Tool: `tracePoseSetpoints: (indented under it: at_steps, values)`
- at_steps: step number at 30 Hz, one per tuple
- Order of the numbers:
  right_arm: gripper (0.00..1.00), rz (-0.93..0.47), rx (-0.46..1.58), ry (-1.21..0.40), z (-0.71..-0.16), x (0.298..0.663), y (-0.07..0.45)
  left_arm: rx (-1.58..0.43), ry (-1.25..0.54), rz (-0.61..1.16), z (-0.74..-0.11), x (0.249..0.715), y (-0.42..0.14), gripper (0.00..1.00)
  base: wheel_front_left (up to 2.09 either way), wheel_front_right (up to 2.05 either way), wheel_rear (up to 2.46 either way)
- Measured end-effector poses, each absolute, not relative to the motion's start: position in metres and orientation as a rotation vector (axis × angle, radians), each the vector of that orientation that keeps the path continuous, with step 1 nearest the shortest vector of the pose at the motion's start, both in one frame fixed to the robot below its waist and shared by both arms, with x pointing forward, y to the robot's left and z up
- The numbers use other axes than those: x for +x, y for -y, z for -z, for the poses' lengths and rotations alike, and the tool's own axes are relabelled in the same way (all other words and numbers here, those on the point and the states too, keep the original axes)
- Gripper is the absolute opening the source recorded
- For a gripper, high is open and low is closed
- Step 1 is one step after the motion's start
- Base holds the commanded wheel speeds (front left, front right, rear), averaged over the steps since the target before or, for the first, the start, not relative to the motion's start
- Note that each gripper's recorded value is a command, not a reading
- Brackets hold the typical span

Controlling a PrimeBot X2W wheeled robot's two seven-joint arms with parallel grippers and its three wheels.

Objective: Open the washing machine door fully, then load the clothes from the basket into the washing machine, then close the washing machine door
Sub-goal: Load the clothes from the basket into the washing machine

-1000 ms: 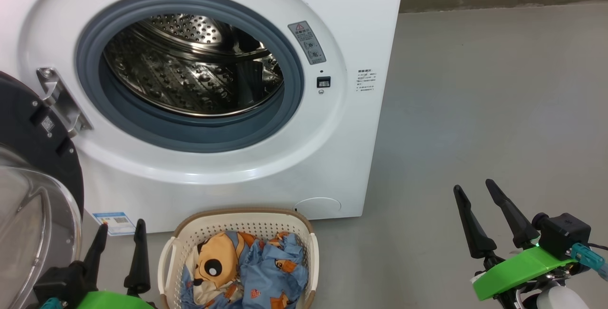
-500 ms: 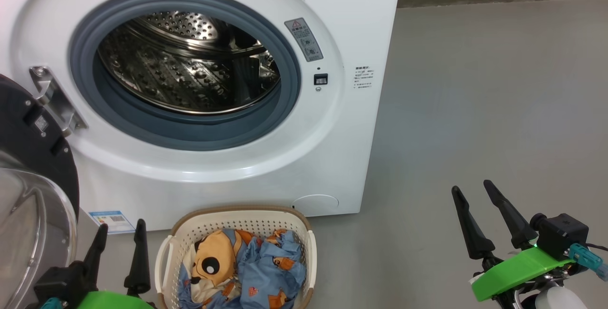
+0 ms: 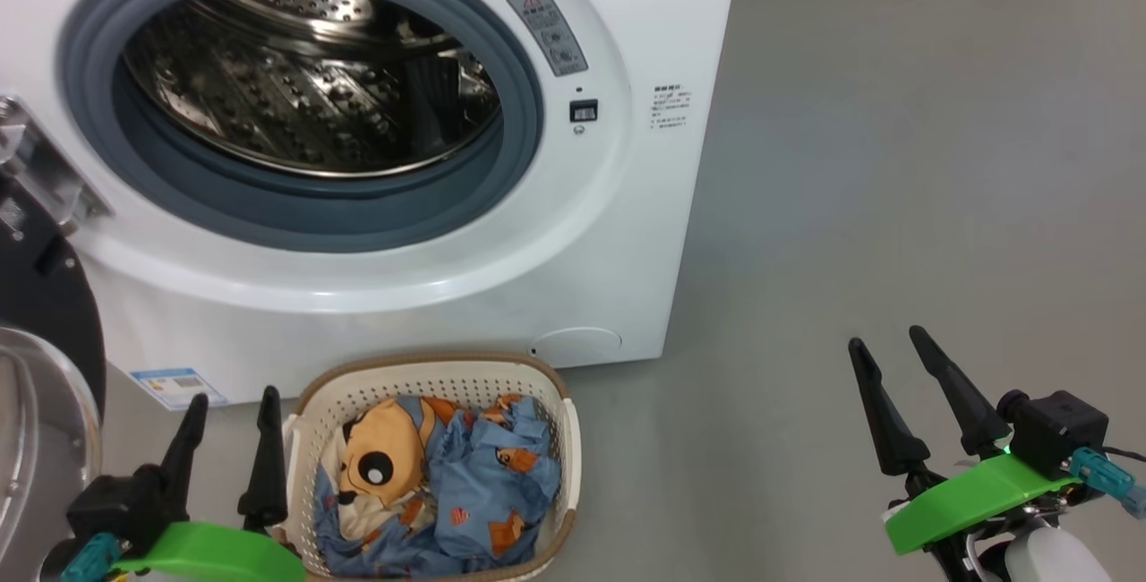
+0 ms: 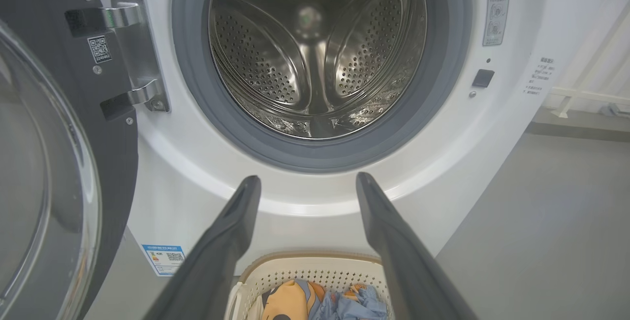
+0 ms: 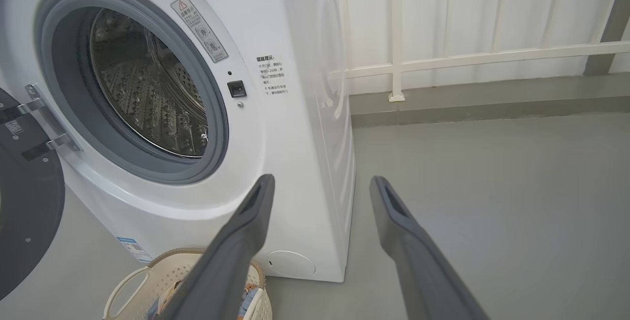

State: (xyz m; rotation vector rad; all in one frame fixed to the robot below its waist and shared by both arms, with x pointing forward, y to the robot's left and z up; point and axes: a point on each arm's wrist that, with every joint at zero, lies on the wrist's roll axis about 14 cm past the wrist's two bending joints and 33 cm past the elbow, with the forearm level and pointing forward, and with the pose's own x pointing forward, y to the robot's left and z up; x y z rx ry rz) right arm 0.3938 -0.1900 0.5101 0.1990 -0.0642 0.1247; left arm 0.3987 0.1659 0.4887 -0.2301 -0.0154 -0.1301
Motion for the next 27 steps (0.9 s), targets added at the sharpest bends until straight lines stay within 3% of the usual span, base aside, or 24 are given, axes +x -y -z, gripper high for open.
tracePoseSetpoints:
  at_steps: [27]
  values:
    - [1.00,-0.046,0.229,-0.055,-0.451,0.446,0.196,-0.295,-0.241,0.228,-0.390,0.471,-0.128,1.00,0.00,0.00,0.00]
